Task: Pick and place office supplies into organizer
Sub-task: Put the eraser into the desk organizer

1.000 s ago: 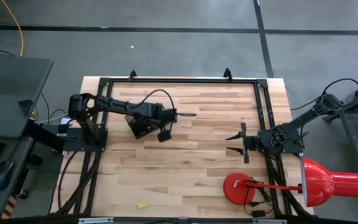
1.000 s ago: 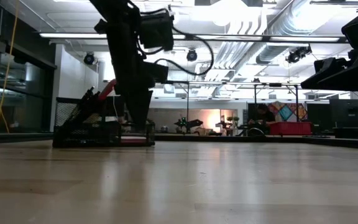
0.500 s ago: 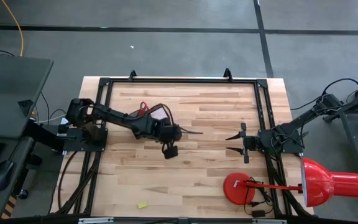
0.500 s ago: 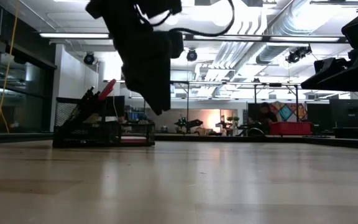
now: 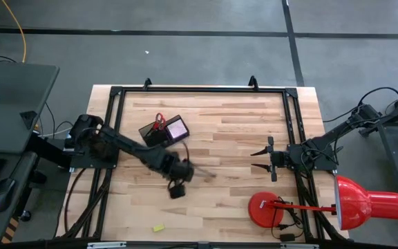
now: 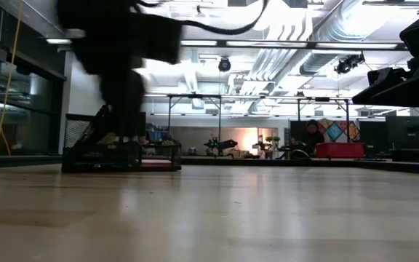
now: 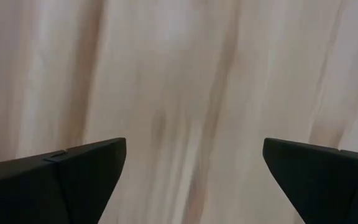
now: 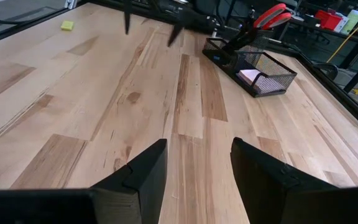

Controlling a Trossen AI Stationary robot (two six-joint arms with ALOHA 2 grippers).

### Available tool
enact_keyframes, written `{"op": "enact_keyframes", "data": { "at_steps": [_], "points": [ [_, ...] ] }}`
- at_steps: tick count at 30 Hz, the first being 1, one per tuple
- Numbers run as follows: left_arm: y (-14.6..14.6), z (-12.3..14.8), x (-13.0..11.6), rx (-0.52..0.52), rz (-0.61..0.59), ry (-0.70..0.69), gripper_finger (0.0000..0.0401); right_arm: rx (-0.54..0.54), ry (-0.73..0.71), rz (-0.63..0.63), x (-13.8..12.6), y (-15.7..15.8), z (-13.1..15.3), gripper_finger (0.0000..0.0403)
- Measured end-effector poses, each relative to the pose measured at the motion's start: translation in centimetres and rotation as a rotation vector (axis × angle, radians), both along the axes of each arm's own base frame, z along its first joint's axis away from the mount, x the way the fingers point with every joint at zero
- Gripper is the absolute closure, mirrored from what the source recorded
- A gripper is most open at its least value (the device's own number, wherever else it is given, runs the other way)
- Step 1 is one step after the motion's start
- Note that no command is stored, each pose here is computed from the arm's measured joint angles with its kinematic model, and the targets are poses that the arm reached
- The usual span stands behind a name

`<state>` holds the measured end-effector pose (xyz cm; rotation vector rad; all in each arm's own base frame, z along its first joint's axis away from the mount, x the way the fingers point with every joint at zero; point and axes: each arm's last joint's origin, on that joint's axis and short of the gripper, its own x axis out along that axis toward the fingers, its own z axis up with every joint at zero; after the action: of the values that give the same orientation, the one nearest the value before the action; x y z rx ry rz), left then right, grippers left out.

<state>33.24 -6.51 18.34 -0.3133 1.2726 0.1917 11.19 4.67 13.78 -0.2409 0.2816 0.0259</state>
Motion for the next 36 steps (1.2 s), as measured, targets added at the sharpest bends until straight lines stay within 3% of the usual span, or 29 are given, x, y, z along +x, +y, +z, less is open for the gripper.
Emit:
{"op": "enact_keyframes", "data": {
  "at_steps": [5,11,19,27,36],
  "points": [
    [-2.6,-0.7,-2.2,0.097,-0.034,0.123,0.0045,0.000,0.000,0.000,0.0,0.0,0.0,0.0233],
    [-4.8,-0.7,-2.9,0.079,0.022,0.109,0.0050,0.000,0.000,0.000,0.0,0.0,0.0,0.0233],
    [-8.9,-0.8,-5.0,0.087,-0.081,0.129,0.0069,0.000,0.000,0.000,0.0,0.0,0.0,0.0233],
    [-12.2,-0.7,-6.4,0.028,-0.115,0.086,0.0094,0.000,0.000,0.000,0.0,0.0,0.0,0.0233],
    [-14.8,-0.8,-7.4,-0.098,-0.061,0.085,0.0096,0.000,0.001,0.000,0.0,0.0,0.0,0.0233]
  ]
}}
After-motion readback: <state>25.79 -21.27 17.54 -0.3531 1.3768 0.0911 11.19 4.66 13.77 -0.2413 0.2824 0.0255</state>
